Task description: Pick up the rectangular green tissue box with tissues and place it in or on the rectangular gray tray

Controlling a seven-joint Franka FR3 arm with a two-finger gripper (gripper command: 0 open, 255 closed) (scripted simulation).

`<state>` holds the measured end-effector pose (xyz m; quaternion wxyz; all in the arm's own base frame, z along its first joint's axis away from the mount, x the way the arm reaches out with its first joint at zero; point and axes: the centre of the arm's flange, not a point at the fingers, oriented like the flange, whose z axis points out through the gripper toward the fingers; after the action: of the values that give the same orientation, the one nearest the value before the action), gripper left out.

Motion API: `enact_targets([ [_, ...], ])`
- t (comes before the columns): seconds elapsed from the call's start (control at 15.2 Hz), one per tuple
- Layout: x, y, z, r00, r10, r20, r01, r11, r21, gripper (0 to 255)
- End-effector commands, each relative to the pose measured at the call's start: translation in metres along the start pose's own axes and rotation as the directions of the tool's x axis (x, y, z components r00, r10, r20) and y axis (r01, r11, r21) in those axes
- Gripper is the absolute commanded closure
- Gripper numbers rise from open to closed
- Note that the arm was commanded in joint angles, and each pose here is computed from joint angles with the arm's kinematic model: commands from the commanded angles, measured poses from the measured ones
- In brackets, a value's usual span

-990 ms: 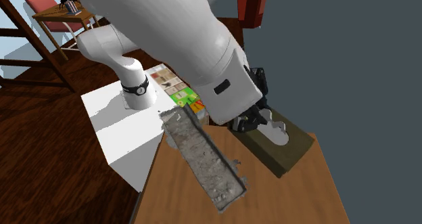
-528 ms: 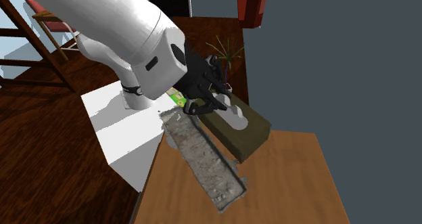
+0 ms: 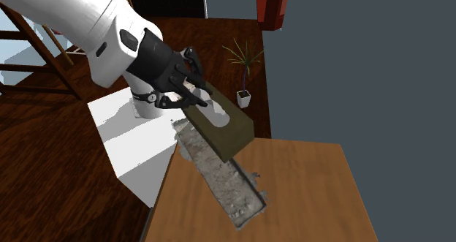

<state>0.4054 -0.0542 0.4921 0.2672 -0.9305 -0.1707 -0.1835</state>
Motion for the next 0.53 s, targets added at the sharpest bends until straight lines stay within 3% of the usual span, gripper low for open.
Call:
enact_targets([
  [0.0,-0.006,0.004,0.006,1.0,-0.001,0.0,0.001,1.0,0.0,255],
  [0.46,-0.022,0.02,0.035,1.0,-0.001,0.0,0.001,1.0,0.0,255],
])
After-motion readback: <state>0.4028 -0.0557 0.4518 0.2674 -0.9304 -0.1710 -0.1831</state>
